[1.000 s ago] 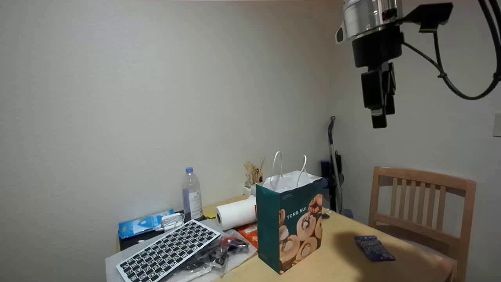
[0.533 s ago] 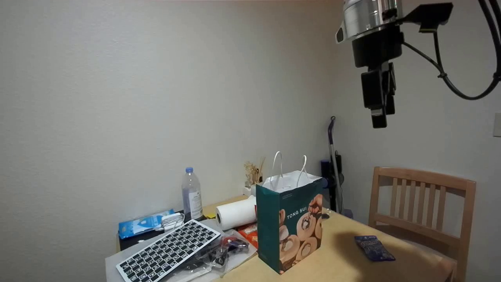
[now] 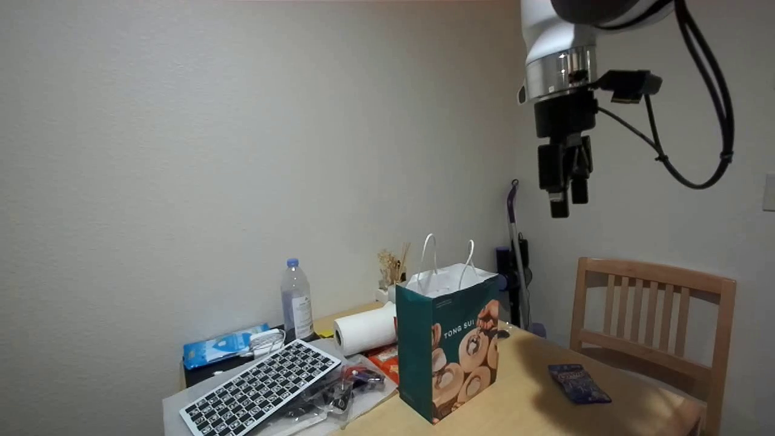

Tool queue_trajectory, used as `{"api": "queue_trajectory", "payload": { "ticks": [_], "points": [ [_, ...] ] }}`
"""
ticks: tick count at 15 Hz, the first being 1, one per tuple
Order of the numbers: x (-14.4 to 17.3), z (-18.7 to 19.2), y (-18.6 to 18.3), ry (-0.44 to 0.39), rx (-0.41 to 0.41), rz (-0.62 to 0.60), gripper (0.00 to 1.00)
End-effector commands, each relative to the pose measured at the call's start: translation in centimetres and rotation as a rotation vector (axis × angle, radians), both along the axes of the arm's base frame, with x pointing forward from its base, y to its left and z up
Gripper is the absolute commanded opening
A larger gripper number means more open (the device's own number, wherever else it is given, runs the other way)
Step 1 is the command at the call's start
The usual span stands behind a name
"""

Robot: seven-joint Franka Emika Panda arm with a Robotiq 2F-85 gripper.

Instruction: Put the sachet on the table in the paper bag

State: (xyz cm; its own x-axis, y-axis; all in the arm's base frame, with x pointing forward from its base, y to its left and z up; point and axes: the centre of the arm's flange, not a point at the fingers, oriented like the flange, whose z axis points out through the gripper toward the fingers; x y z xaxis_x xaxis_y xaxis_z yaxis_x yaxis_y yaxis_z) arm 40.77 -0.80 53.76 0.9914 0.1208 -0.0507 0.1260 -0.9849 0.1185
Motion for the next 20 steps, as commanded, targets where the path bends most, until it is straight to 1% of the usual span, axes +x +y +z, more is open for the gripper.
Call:
{"api": "queue_trajectory", "payload": {
  "ticks": [1,3,4,6,10,12,14,15,20],
  "points": [
    [5.0,-3.9,-1.6,-0.019,0.118,-0.072,1.0],
    [6.1,-6.1,-1.4,-0.023,0.192,-0.137,1.0],
    [4.3,-4.9,-1.8,-0.016,0.135,-0.091,1.0],
    [5.4,-6.5,-1.7,-0.002,0.163,-0.114,1.0],
    [5.8,-6.3,-1.6,-0.007,0.169,-0.119,1.0],
    [6.1,-7.1,-3.7,-0.013,0.189,-0.12,1.0],
    [5.7,-8.0,-6.6,-0.007,0.204,-0.189,1.0],
    [5.2,-8.6,-8.9,0.008,0.211,-0.246,1.0],
    [1.5,-11.5,-19.4,0.042,0.288,-0.432,1.0]
  ]
}}
